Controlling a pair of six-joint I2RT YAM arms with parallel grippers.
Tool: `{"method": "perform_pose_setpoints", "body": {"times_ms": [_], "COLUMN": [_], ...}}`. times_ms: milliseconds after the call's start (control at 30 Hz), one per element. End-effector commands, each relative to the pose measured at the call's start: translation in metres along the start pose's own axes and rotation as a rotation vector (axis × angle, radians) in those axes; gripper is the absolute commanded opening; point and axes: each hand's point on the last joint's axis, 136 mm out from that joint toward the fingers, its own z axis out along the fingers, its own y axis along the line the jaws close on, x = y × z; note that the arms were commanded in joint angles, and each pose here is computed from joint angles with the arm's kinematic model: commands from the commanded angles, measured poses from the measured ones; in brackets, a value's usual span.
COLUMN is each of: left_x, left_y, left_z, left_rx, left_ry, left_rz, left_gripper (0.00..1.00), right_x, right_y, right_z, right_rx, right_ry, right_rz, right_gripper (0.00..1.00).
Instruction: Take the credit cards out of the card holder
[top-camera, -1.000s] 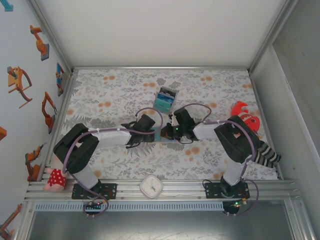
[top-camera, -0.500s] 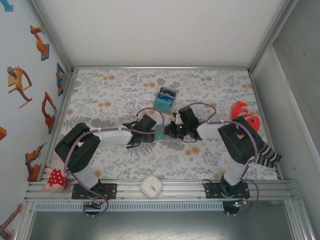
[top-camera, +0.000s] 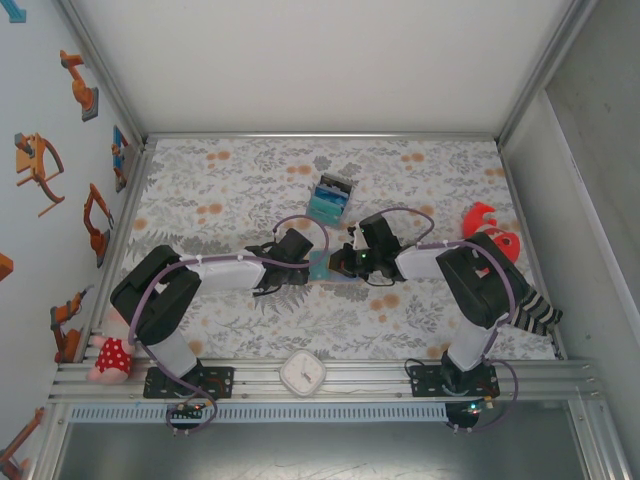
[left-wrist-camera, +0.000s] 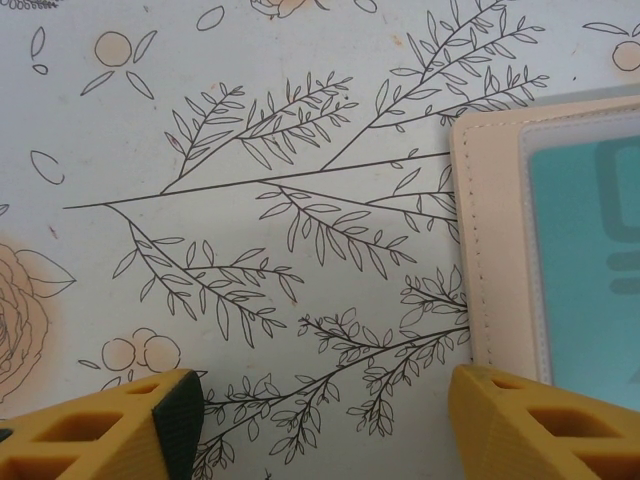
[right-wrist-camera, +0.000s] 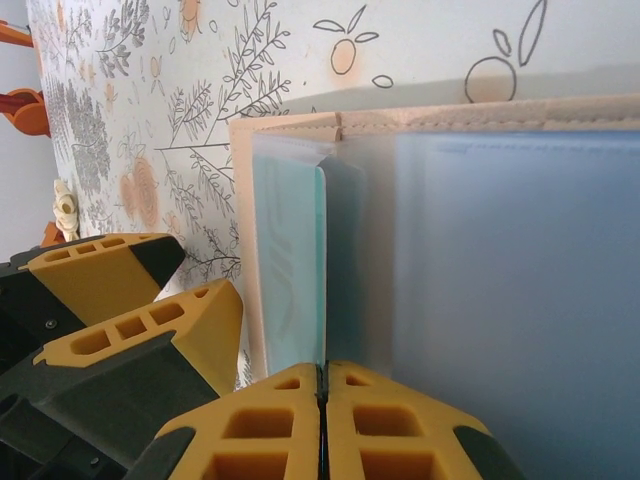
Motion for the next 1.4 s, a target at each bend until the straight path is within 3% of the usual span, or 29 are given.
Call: {"method": "perform_pose_setpoints", "body": {"times_ms": [0,367,667,1367], "left_x": [0.026,0.008,-0.024,0.011], "left_y": [0.011,-0.002,-0.029,-0.001], "left_z": [0.007,-0.004,-0.015,0.02], "left_rx": [-0.046,0.005,0.108,-0.009], "left_ry": [0.102,0.055,-0.018,0.139], "left_rz": [0.032,0.021,0.021,0.043], "left_gripper": [0.66,0.67,0.77,0.71], "right_x": [-0.002,0.0,0.0,-0.001], "right_y": [-0.001,-0.009,-0.007,-0.016], "right_z": [-0.005,-0.001,-0.001,-0.008], "right_rx": [-0.008,-0.004,-0.011,-0.003], "right_ry": [-0.016,-0.002,0.0,-0.017], "right_rz": [0.001,0.017,0.017,0.036], "right_gripper": [0.07,0.03,0.04,0.05]}}
